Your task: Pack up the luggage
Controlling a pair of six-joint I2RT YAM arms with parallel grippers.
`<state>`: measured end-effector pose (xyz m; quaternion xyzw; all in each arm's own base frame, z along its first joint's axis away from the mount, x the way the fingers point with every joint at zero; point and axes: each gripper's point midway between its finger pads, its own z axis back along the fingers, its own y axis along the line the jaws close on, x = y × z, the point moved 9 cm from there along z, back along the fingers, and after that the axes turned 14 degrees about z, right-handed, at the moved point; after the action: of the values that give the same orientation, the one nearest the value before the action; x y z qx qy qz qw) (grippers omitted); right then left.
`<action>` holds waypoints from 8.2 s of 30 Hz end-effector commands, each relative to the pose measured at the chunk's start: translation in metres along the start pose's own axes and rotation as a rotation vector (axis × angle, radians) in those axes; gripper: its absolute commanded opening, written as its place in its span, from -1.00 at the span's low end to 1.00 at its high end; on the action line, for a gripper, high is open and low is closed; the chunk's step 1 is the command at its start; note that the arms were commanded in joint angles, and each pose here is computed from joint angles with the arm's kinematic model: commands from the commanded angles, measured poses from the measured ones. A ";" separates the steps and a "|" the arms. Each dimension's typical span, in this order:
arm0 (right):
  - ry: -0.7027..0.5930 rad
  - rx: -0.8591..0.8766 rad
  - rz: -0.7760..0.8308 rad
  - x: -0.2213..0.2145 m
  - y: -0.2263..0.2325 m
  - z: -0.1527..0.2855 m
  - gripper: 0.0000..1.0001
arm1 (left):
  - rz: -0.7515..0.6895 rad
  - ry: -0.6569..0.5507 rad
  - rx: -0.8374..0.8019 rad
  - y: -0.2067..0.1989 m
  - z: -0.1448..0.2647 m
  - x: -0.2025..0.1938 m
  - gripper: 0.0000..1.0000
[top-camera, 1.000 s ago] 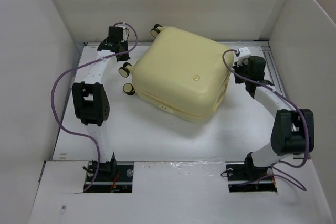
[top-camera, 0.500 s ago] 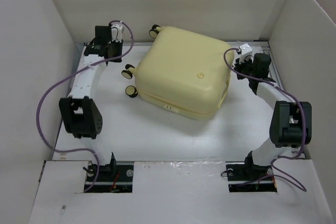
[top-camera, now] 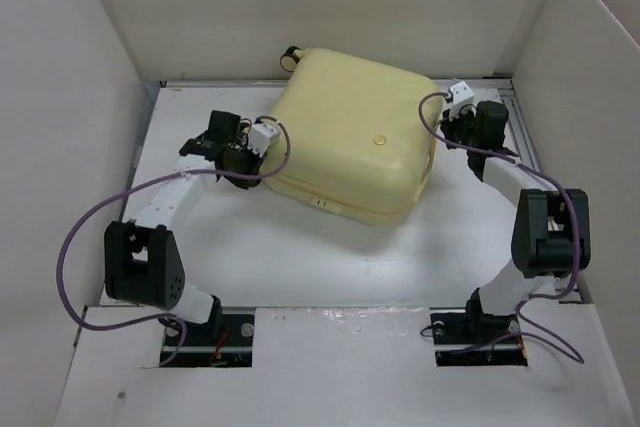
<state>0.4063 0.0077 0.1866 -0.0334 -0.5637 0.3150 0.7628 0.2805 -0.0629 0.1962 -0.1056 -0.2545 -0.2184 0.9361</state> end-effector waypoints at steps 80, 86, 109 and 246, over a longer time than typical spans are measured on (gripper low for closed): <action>-0.165 -0.274 -0.219 0.021 -0.018 0.139 0.05 | -0.611 0.124 0.383 -0.296 -0.253 0.042 -0.71; -0.168 -0.272 -0.219 0.022 -0.017 0.145 0.05 | -0.694 0.220 0.242 -0.292 -0.237 0.027 -1.00; -0.197 0.285 -0.129 0.016 0.138 0.128 0.21 | -0.742 0.126 -0.196 -0.197 -0.071 -0.060 -1.00; -0.637 0.255 0.085 0.086 0.044 -0.030 -1.00 | -0.381 -0.258 -0.344 -0.232 0.076 0.092 -0.42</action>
<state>0.4223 0.0868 0.1395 0.2014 -0.5990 0.3904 0.6695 0.2176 -0.2939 0.2559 -0.1391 -0.3595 -0.4770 0.7898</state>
